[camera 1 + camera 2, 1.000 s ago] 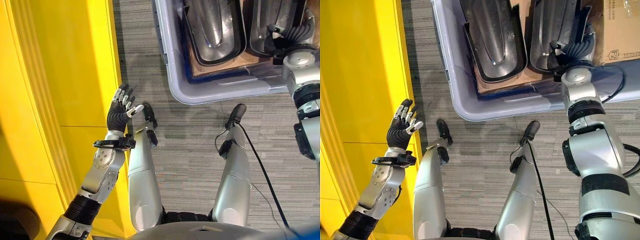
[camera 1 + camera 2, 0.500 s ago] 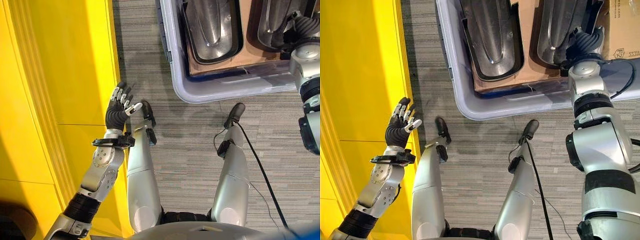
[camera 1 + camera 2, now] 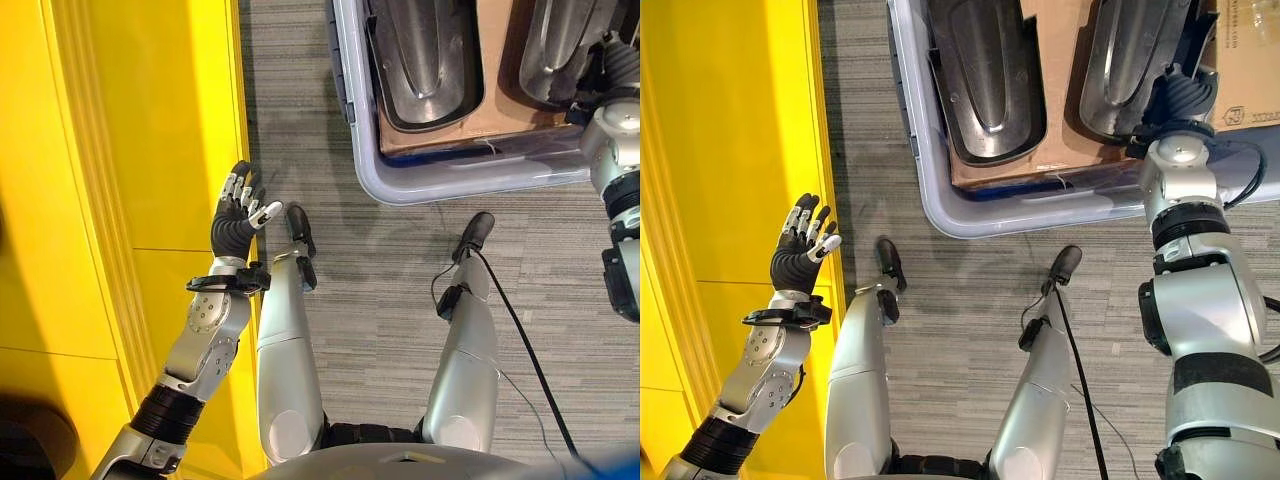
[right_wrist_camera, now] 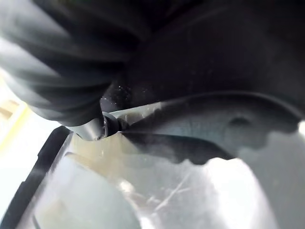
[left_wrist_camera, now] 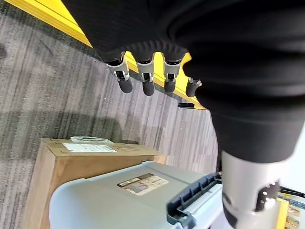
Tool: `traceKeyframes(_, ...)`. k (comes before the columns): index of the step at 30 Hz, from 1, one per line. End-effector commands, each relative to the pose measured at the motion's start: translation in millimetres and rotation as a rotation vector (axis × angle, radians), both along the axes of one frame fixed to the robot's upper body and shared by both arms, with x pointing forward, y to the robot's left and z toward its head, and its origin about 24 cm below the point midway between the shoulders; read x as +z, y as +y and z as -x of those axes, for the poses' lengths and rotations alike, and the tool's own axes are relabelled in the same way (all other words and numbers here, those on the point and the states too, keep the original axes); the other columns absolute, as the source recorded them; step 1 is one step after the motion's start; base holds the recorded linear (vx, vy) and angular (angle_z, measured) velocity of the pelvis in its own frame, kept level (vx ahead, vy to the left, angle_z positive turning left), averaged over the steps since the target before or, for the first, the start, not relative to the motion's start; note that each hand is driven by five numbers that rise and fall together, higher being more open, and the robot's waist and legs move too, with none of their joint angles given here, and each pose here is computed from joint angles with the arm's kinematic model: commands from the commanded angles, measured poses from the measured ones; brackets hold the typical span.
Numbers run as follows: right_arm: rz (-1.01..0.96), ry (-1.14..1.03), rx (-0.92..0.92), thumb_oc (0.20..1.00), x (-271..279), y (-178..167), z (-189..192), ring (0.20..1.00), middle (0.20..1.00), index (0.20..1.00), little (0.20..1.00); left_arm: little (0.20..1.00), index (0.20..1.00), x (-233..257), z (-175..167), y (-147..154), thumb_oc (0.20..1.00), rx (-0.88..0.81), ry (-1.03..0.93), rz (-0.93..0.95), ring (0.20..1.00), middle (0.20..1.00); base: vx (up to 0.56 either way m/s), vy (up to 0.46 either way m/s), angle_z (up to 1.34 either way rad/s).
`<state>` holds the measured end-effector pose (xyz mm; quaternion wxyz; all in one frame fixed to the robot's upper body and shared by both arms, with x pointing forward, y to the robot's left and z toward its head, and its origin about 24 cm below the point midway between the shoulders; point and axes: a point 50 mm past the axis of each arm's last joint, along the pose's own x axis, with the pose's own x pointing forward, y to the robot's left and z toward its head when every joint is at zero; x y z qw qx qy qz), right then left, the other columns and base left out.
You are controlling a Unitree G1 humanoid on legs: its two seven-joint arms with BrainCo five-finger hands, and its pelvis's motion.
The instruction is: Move parts from the plastic box to the shelf.
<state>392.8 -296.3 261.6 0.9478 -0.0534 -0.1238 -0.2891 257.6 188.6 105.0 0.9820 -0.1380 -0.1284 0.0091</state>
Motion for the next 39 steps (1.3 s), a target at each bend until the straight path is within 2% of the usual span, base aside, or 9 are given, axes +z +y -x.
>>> traceKeyframes(1, -0.052, -0.191, 0.051, 0.200, 13.9, 2.8, 9.9, 0.200, 0.200, 0.200, 0.200, 1.000, 1.000, -3.1, 13.6, 0.7, 1.000, 0.012, -0.022, 0.087, 1.000, 1.000, -0.01, 0.003, -0.06)
traceKeyframes(8, 0.011, -0.320, 0.187, 0.200, 16.0, 25.1, 28.3, 0.200, 0.200, 0.200, 0.200, 1.000, 1.000, -12.2, 17.3, 8.1, 1.000, 0.031, 0.023, 0.087, 1.000, 1.000, -0.01, -0.009, -0.05)
traceKeyframes(15, 0.067, -0.425, 0.334, 0.200, 0.7, 34.2, 69.9, 0.200, 0.200, 0.200, 0.200, 1.000, 1.000, -19.1, 24.8, 22.3, 1.000, 0.061, 0.059, 0.044, 1.000, 1.000, 0.00, -0.015, -0.02)
traceKeyframes(22, 0.024, -0.390, 0.436, 0.200, -36.4, 36.3, 99.2, 0.200, 0.200, 0.200, 0.200, 1.000, 1.000, -32.1, 35.5, 35.2, 1.000, 0.093, 0.122, 0.018, 1.000, 1.000, 0.00, -0.036, -0.04)
traceKeyframes(30, -0.152, -0.286, 0.513, 0.200, -92.8, 39.1, 124.1, 0.200, 0.200, 0.200, 0.200, 1.000, 1.000, -50.8, 45.6, 50.8, 1.000, 0.144, 0.209, 0.009, 1.000, 1.000, 0.04, -0.068, -0.03)
traceKeyframes(35, -0.188, -0.231, 0.558, 0.200, -108.3, 44.1, 129.8, 0.200, 0.200, 0.200, 0.200, 1.000, 1.000, -61.0, 50.2, 53.6, 1.000, 0.154, 0.255, 0.007, 1.000, 1.000, 0.03, -0.117, -0.05)
traceKeyframes(39, -0.229, -0.184, 0.663, 0.200, -116.8, 63.0, 125.9, 0.200, 0.200, 0.200, 0.200, 1.000, 1.000, -65.8, 56.8, 55.8, 1.000, 0.167, 0.283, 0.008, 1.000, 1.000, 0.01, -0.113, -0.01)
